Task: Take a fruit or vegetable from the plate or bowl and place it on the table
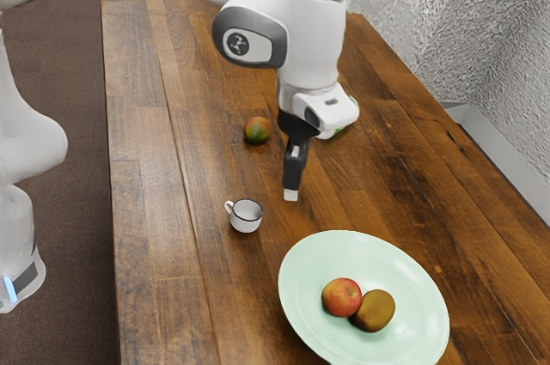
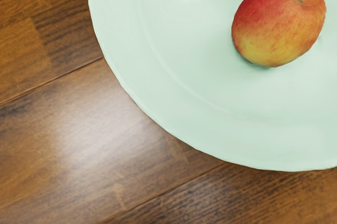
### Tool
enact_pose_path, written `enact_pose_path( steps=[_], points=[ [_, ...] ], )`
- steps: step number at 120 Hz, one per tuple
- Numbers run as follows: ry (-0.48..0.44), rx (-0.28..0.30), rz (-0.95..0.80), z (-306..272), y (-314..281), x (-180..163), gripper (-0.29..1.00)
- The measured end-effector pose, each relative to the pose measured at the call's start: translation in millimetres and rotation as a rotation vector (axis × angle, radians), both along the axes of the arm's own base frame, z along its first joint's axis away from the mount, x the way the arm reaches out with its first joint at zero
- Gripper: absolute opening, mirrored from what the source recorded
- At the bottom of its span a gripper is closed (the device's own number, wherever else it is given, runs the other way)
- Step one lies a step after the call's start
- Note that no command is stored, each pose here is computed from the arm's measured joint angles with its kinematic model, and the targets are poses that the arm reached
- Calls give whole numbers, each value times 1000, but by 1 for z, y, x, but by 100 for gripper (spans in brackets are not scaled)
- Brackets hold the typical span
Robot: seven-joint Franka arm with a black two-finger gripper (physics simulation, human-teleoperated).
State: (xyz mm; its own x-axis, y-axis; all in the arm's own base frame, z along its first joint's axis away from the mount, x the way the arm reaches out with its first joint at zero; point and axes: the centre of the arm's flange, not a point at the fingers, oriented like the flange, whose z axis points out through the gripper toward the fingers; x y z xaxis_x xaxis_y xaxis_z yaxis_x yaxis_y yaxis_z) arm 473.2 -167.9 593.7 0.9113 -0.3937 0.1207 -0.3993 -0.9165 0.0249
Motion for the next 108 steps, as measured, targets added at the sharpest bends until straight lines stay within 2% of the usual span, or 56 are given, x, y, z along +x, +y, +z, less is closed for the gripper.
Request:
enact_pose_path(
  steps=[10,21,55,66,84,94,108],
  points=[
    [-79,33,-52,-1,-49,-27,70],
    [-105,41,-43,-14,-91,-40,70],
    [-55,-36,150,-48,-157,-36,70],
    [-39,-55,178,-53,-170,-46,70],
    [-91,-6,223,-72,-159,-38,70],
    [-125,-23,251,-64,-162,-25,70],
    [-93,-52,321,-74,-154,-3,70]
  ],
)
